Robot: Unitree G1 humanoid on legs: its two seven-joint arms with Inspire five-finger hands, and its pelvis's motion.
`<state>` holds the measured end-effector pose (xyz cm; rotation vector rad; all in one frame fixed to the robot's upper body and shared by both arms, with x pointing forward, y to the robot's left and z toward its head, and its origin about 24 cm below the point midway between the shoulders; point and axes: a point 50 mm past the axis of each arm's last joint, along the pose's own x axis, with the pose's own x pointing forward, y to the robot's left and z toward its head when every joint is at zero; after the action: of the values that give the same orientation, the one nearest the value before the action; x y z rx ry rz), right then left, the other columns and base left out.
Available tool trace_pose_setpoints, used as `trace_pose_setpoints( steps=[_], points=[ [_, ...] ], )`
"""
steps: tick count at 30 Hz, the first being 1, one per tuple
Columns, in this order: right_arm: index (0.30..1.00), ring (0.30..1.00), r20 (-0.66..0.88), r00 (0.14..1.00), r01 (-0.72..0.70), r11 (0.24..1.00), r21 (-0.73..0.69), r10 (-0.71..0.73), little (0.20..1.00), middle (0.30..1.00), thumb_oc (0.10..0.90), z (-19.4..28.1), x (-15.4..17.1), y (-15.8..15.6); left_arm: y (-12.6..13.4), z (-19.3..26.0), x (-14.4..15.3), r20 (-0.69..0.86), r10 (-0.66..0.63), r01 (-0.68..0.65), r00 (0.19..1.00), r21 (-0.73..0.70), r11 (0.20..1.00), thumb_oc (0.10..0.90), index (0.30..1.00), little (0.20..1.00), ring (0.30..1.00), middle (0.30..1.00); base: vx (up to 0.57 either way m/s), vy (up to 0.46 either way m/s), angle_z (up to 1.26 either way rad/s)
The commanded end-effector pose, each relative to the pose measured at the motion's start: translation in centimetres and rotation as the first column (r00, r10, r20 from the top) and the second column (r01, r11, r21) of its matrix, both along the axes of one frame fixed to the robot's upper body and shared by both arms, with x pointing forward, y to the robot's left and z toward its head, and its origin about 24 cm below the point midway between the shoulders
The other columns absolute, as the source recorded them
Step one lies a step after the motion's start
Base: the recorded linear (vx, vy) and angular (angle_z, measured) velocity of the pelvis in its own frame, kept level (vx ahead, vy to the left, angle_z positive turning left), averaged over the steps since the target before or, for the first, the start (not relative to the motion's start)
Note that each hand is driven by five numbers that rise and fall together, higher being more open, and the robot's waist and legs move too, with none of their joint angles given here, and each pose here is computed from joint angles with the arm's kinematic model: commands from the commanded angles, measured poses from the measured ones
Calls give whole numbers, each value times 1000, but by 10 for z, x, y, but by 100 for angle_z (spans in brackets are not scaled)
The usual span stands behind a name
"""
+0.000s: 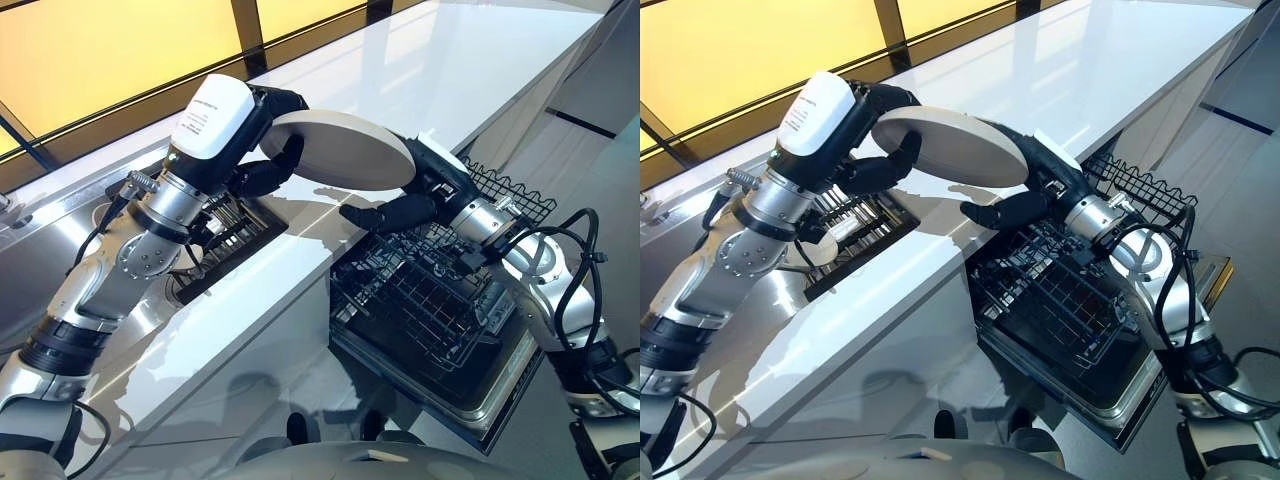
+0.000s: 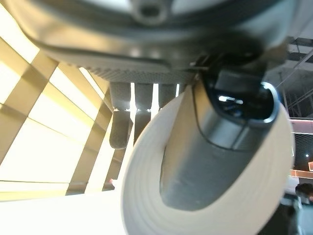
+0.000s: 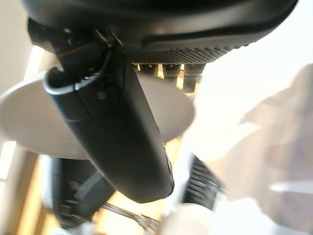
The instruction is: Pick up plates and place into dishwasher.
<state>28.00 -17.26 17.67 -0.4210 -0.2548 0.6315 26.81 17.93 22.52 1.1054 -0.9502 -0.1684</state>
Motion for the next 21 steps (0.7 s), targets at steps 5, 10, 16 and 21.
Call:
trace_pose_setpoints(
  steps=[5,10,16,21],
  points=[
    [900,900,184,979,-94,995,36,86,900,900,800,46,0,14,4,68,-18,336,-62,121,940,-155,980,100,300,200,300,300,0,0,0],
    [900,900,230,971,-94,991,94,70,900,900,800,51,0,17,-1,65,-19,333,-87,142,939,-143,980,100,300,200,300,300,0,0,0],
    [300,300,275,960,-96,981,169,47,200,300,100,56,-1,21,-6,65,-18,321,-111,160,941,-131,978,100,300,200,300,300,0,0,0],
    [300,300,299,953,-106,975,198,43,200,300,100,57,-4,24,-10,65,-19,311,-132,180,941,-132,975,100,300,200,300,300,0,0,0]
  ],
)
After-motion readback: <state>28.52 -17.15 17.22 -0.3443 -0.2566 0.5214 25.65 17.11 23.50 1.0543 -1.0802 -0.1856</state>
